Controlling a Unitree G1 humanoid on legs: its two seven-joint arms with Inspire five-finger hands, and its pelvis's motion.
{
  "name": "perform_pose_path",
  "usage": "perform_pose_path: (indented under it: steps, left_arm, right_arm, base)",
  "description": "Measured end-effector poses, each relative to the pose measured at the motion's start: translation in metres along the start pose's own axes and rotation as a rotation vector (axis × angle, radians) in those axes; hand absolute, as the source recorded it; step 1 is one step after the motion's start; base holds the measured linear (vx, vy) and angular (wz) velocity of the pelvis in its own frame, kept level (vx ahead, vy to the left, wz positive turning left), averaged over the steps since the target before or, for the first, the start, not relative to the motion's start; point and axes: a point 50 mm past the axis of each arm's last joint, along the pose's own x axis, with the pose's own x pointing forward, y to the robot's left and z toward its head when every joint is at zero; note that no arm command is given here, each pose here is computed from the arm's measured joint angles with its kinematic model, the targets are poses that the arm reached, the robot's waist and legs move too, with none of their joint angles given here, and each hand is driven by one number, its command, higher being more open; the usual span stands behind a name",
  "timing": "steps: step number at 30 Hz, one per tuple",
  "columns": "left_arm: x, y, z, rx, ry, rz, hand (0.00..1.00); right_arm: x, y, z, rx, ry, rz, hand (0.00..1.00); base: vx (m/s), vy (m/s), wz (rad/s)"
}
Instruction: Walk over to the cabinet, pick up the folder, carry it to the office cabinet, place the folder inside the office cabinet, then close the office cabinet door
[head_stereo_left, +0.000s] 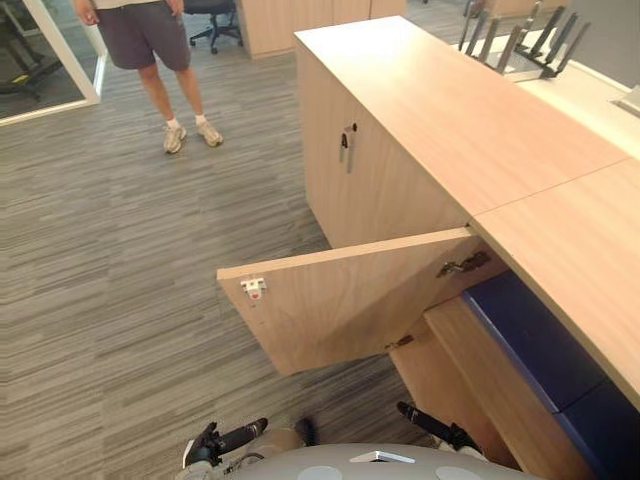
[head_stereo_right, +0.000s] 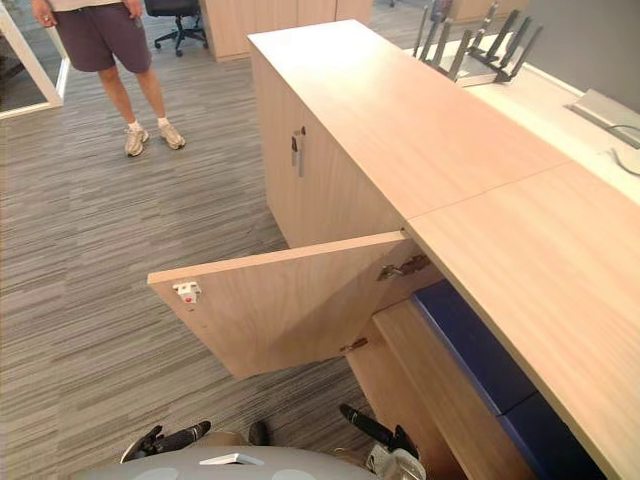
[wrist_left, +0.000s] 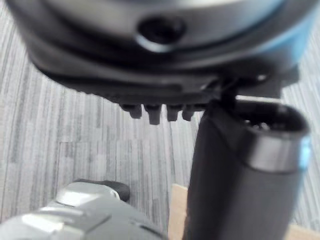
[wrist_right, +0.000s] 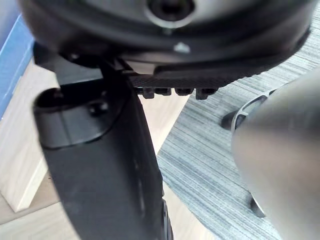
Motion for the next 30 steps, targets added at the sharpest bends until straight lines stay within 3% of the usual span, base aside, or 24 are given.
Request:
perform_pose_path:
  steps: [5,12,16,21,28,30]
  left_arm:
    - [-0.001,0.0,-0.004,-0.063,0.014,0.019,1.0]
    - [0.002,0.024,0.016,-0.08,-0.051,0.066,1.0]
    - [-0.003,0.056,0.05,-0.304,-0.211,0.122,1.0]
    - [-0.006,0.07,0.089,-0.415,-0.346,0.089,1.0]
    - [-0.021,0.059,0.145,-0.361,-0.552,0.02,1.0]
    - [-0.028,0.057,0.167,-0.176,-0.61,0.05,1.0]
  right_arm:
    - [0.001,-0.018,0.004,0.007,0.005,-0.047,1.0]
    - [0.001,-0.011,0.001,0.052,0.019,-0.033,1.0]
    - [0.001,-0.015,0.002,0.065,0.017,-0.04,1.0]
    - [0.001,-0.024,0.001,0.055,0.016,-0.041,1.0]
    - [-0.004,-0.035,-0.018,0.015,0.075,-0.057,1.0]
    - [-0.005,-0.036,-0.024,0.009,0.09,-0.057,1.0]
  base:
    - [0.04,0.236,0.53]
    - [0.0,0.126,0.14]
    - [-0.02,-0.042,-0.22]
    - [-0.02,-0.065,-0.35]
    - [-0.02,-0.077,-0.17]
    - [0.03,-0.073,-0.06]
